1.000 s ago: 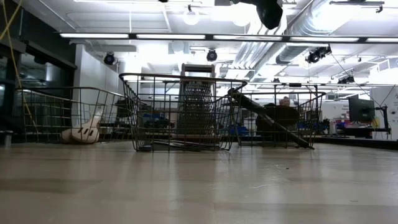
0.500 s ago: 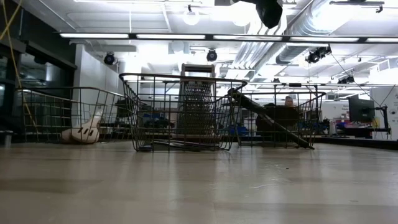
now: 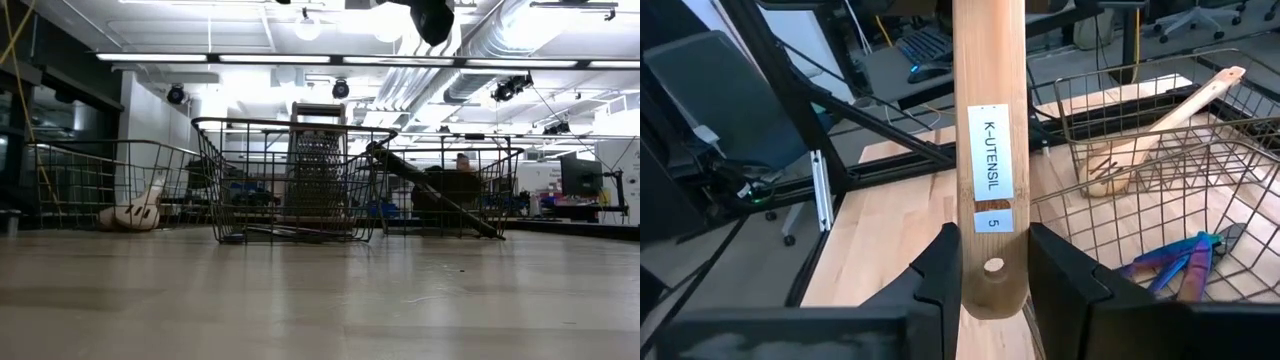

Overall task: Pick & Place Kitchen Items
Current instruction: Put the brown serving spoon into the left wire basket

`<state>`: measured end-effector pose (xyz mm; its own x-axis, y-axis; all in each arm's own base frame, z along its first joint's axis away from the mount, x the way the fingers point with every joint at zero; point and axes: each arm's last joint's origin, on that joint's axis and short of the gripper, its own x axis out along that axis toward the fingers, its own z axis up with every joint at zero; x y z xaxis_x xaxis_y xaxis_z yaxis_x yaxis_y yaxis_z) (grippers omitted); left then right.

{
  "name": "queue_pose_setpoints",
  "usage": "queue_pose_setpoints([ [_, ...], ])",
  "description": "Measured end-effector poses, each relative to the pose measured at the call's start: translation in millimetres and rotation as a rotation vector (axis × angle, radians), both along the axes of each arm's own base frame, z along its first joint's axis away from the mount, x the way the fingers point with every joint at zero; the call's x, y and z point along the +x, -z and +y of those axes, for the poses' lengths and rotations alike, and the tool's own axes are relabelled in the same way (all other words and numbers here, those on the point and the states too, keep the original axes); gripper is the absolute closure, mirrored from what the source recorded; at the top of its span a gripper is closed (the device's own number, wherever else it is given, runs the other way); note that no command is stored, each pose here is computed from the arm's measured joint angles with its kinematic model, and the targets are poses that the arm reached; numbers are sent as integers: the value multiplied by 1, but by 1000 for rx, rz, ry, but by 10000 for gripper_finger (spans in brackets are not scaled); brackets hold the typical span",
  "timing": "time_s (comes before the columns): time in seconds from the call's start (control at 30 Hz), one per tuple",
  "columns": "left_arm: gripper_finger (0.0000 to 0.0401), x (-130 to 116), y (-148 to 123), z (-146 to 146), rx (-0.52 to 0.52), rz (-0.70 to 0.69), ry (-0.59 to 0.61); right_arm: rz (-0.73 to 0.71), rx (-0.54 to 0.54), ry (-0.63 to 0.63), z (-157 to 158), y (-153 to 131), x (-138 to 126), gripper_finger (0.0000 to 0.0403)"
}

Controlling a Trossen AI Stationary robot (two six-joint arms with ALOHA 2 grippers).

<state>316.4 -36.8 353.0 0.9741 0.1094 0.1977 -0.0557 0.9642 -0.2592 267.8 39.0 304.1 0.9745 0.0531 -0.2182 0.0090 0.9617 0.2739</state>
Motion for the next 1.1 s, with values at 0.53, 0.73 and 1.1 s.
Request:
queue_pose_setpoints([
  [0.53,323,1,4,0,9,36,0,-6,15,-29,2,-1,0,233],
  [0.73,323,1,5,0,9,46,-2,20,15,-36,2,2,-1,218],
  [1.1,323,-6,1,3,28,81,-75,187,0,-41,-4,1,-32,222],
])
